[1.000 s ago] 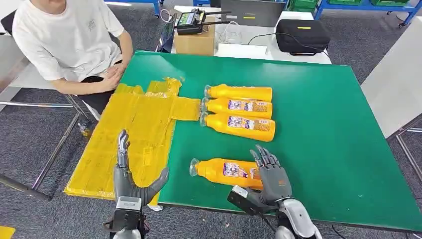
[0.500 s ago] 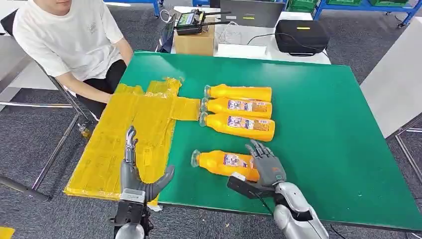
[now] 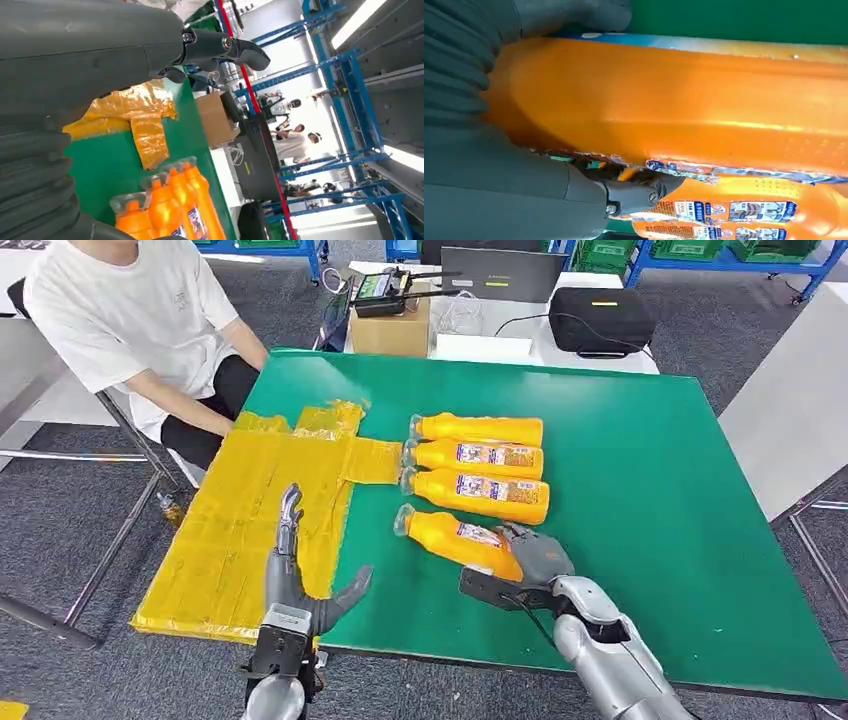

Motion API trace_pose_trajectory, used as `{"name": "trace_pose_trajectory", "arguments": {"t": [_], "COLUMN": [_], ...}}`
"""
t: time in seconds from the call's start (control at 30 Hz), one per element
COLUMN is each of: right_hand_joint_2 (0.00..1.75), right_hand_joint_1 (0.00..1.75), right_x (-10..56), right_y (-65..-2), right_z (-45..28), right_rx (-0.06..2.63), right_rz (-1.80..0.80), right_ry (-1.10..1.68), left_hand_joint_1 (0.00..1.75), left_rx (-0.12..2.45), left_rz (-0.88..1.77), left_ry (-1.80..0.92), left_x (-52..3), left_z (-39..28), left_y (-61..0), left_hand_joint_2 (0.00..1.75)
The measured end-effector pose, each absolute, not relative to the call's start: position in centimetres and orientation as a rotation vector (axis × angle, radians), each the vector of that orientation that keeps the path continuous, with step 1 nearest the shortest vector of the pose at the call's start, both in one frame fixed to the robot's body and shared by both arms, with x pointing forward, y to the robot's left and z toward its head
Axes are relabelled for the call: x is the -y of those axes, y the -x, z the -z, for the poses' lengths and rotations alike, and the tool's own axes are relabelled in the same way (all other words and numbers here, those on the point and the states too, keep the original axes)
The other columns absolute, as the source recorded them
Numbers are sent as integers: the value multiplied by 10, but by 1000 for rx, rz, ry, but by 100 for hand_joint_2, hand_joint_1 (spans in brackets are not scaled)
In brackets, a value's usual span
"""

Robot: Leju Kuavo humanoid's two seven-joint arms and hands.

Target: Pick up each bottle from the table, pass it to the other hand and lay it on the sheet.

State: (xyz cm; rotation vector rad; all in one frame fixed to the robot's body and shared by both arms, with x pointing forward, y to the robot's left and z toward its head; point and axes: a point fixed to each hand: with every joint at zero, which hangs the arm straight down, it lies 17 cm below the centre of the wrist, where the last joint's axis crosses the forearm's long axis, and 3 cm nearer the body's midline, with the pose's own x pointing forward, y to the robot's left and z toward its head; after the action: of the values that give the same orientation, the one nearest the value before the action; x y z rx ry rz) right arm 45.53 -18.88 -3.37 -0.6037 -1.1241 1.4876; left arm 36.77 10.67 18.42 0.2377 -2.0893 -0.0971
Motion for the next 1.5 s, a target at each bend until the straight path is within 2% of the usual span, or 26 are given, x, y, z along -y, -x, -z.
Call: {"name": "trace_pose_trajectory", "arguments": {"t": [0.53,0.7,0.87,1.07,1.2,1.5], "right_hand_joint_2": [175,175,175,175,175,175], "right_hand_joint_1": [175,175,175,175,175,175], "right_x": [213,181,138,97,92,78], "right_y": [-445,-424,-395,-379,-387,-386], "right_z": [46,31,11,-64,-132,-175], "right_rx": [1078,1275,1429,1716,1916,2030], "right_rz": [-1437,-1249,-1094,-800,-637,-570], "right_ry": [418,121,14,-79,-55,-107], "left_hand_joint_1": [0,0,0,0,0,0], "left_rx": [2095,2094,2000,1653,1527,1479], "left_rz": [109,56,-64,-330,-291,-188], "left_ry": [-191,-179,-153,202,575,730], "left_x": [-98,-102,-121,-123,-70,-39], "left_z": [-185,-187,-172,-112,-107,-105], "left_y": [-370,-373,-379,-388,-372,-350], "left_hand_joint_2": [175,175,175,175,175,175]}}
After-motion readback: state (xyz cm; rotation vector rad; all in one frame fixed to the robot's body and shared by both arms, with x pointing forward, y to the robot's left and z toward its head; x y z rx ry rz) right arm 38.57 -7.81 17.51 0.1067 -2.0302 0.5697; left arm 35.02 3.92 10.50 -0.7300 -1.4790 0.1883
